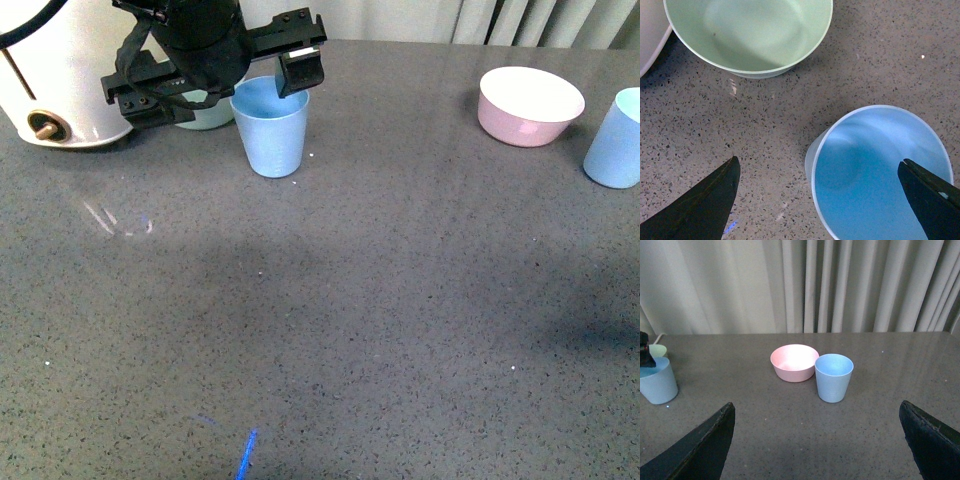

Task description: Stack blue cups with both arms

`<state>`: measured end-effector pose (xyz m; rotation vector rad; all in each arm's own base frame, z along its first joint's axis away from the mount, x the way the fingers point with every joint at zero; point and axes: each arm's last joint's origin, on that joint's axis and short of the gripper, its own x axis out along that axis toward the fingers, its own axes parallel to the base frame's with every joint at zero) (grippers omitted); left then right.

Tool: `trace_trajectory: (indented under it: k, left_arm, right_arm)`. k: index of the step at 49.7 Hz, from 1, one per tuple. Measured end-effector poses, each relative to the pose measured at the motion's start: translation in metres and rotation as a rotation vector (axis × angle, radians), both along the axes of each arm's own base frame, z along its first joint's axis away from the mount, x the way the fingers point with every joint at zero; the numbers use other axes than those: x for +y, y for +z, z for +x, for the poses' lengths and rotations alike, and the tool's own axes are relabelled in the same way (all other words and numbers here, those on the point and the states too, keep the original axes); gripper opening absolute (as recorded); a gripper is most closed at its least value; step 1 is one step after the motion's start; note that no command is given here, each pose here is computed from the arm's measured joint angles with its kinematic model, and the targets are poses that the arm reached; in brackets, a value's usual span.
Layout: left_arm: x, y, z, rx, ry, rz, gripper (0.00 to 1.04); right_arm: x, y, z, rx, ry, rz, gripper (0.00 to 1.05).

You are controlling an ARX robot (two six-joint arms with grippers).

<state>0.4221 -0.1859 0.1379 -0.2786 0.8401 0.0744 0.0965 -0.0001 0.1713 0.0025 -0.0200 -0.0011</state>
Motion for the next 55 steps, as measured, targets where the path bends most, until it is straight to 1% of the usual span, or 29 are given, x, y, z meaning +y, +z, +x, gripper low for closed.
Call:
trace_trajectory:
  k: [9, 11, 12, 16, 18, 22, 27, 31, 40, 42, 50, 55]
  left_arm:
    - [-0.005, -0.002, 0.003, 0.001, 0.006, 0.018, 0.95]
    - [-0.006, -0.002, 0.003, 0.002, 0.006, 0.019, 0.90]
    - [-0.007, -0.002, 0.003, 0.003, 0.007, 0.022, 0.85]
    - [-0.008, -0.004, 0.003, 0.011, 0.008, 0.033, 0.71]
    - [-0.009, -0.006, 0.002, 0.020, 0.006, 0.040, 0.62]
    - [-0.011, -0.008, 0.001, 0.029, 0.006, 0.049, 0.51]
    - [-0.012, -0.010, 0.000, 0.038, 0.002, 0.053, 0.41]
    - [-0.016, -0.010, -0.002, 0.041, -0.008, 0.059, 0.27]
    - [-0.024, -0.007, -0.007, 0.034, -0.037, 0.057, 0.05]
    - [-0.027, -0.004, -0.010, 0.034, -0.053, 0.050, 0.02]
    - [-0.040, 0.011, -0.030, 0.036, -0.116, 0.003, 0.02]
    - [-0.054, 0.019, -0.045, 0.040, -0.167, -0.005, 0.02]
  right_arm:
    - [0.000, 0.000, 0.000, 0.000, 0.000, 0.000, 0.96]
    - [0.000, 0.000, 0.000, 0.000, 0.000, 0.000, 0.96]
    - [0.000, 0.000, 0.000, 0.000, 0.000, 0.000, 0.96]
    - [0.000, 0.000, 0.000, 0.000, 0.000, 0.000, 0.96]
    - [0.000, 0.000, 0.000, 0.000, 0.000, 0.000, 0.96]
    - [0.000, 0.000, 0.000, 0.000, 0.000, 0.000, 0.96]
    - [0.000, 0.000, 0.000, 0.000, 0.000, 0.000, 0.96]
    - [0.000, 0.000, 0.000, 0.000, 0.000, 0.000, 0.96]
    - [0.000, 0.000, 0.000, 0.000, 0.000, 0.000, 0.96]
    - [0.000, 0.000, 0.000, 0.000, 0.000, 0.000, 0.96]
    - [0.000, 0.000, 0.000, 0.000, 0.000, 0.000, 0.96]
    - [0.000, 0.000, 0.000, 0.000, 0.000, 0.000, 0.96]
